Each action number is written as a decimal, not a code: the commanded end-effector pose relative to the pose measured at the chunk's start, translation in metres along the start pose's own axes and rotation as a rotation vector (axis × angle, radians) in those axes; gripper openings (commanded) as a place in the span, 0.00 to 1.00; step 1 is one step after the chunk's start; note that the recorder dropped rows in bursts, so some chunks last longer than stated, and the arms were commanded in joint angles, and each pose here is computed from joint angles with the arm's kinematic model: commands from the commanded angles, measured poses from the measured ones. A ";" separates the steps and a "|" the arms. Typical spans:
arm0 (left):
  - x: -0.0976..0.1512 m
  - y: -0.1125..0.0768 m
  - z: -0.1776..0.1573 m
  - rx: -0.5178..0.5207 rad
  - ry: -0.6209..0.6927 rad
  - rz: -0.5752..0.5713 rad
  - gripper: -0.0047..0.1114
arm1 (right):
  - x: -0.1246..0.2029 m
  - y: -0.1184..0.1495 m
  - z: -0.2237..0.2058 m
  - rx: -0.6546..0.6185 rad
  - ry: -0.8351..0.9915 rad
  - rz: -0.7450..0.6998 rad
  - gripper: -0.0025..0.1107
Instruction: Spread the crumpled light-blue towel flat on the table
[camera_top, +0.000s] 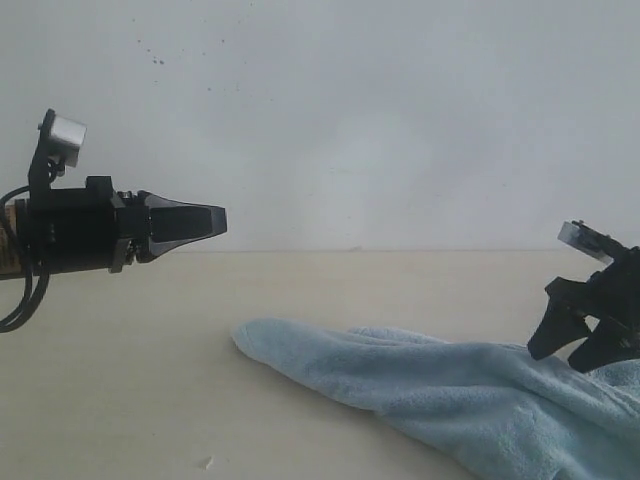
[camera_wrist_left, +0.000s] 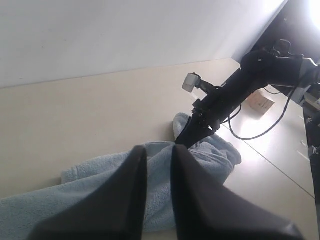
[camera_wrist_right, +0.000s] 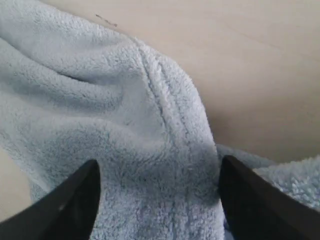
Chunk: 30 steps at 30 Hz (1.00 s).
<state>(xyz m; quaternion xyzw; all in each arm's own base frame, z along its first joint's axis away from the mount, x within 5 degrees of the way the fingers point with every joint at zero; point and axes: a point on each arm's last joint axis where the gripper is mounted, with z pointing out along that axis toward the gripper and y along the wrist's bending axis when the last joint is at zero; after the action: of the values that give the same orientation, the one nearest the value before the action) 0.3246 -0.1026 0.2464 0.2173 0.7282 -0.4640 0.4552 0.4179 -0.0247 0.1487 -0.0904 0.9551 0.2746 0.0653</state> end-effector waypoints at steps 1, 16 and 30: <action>-0.002 -0.001 0.000 0.013 -0.014 -0.011 0.19 | 0.003 -0.004 0.006 -0.017 0.040 0.044 0.58; -0.002 -0.001 0.000 0.013 -0.010 -0.009 0.19 | -0.010 0.015 0.006 -0.252 -0.096 0.028 0.02; 0.001 -0.004 -0.001 0.025 0.032 0.055 0.12 | -0.019 0.082 -0.021 -0.268 -0.170 -0.185 0.02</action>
<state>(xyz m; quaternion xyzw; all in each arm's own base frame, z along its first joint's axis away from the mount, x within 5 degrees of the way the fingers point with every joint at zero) 0.3234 -0.1030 0.2451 0.2281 0.7299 -0.4606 0.4506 0.4225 0.0165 0.1928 -0.1185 0.8951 0.4041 0.1465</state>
